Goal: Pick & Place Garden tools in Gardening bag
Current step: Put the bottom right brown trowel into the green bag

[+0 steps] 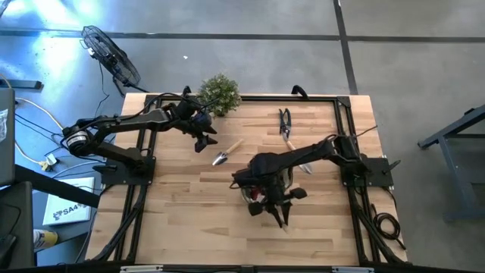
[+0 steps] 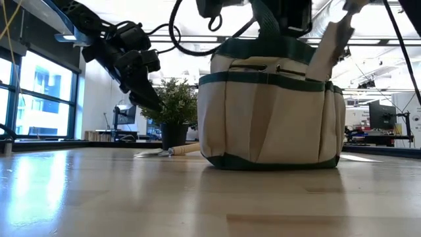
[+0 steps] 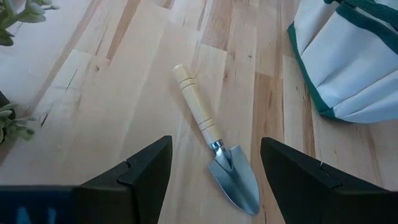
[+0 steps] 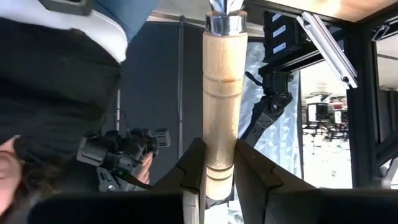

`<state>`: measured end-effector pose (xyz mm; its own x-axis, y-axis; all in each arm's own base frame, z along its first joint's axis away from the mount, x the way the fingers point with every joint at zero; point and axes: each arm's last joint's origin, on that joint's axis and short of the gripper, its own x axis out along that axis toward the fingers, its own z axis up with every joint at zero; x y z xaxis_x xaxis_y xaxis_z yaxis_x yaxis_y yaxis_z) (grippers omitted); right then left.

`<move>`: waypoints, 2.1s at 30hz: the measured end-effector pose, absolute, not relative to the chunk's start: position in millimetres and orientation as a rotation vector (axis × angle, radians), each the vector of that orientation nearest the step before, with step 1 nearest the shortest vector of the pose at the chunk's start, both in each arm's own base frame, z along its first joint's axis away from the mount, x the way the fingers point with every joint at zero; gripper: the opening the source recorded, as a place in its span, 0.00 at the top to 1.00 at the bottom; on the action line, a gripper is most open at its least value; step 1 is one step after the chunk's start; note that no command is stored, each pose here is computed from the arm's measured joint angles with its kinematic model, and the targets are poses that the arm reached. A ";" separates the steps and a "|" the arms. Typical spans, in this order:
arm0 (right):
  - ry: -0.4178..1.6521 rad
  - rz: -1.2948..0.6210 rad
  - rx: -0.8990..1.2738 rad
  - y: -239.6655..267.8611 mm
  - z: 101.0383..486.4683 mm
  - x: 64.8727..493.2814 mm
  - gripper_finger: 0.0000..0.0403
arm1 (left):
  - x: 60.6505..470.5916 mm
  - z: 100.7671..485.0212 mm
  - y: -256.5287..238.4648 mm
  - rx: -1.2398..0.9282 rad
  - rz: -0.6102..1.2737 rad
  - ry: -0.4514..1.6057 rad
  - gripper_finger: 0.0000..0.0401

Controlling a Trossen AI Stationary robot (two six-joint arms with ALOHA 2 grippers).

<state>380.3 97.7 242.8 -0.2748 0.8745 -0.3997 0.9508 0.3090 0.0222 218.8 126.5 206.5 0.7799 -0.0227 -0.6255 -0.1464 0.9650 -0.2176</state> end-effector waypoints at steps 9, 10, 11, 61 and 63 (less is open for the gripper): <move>2.189 -0.327 1.652 78.8 241.9 384.4 0.89 | 218.6 206.2 126.4 -0.264 0.066 0.678 0.40; 2.184 -0.329 1.659 76.3 241.9 384.9 0.89 | 218.6 206.2 126.4 -0.264 0.066 0.678 0.40; 2.179 -0.331 1.667 73.5 241.9 385.4 0.89 | 218.7 206.3 126.4 -0.264 0.066 0.677 0.40; 2.079 -0.436 1.775 18.1 223.2 397.6 0.85 | 216.7 199.5 125.2 -0.242 0.061 0.671 0.40; 2.070 -0.434 1.768 15.7 222.8 397.8 0.85 | 216.8 199.5 125.2 -0.240 0.061 0.671 0.40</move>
<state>397.8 15.7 222.8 -0.1340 0.8689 -0.4766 0.9871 0.1595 0.0133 216.8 125.2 199.5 0.7824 -0.0217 -0.6223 -0.1328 0.9706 -0.2009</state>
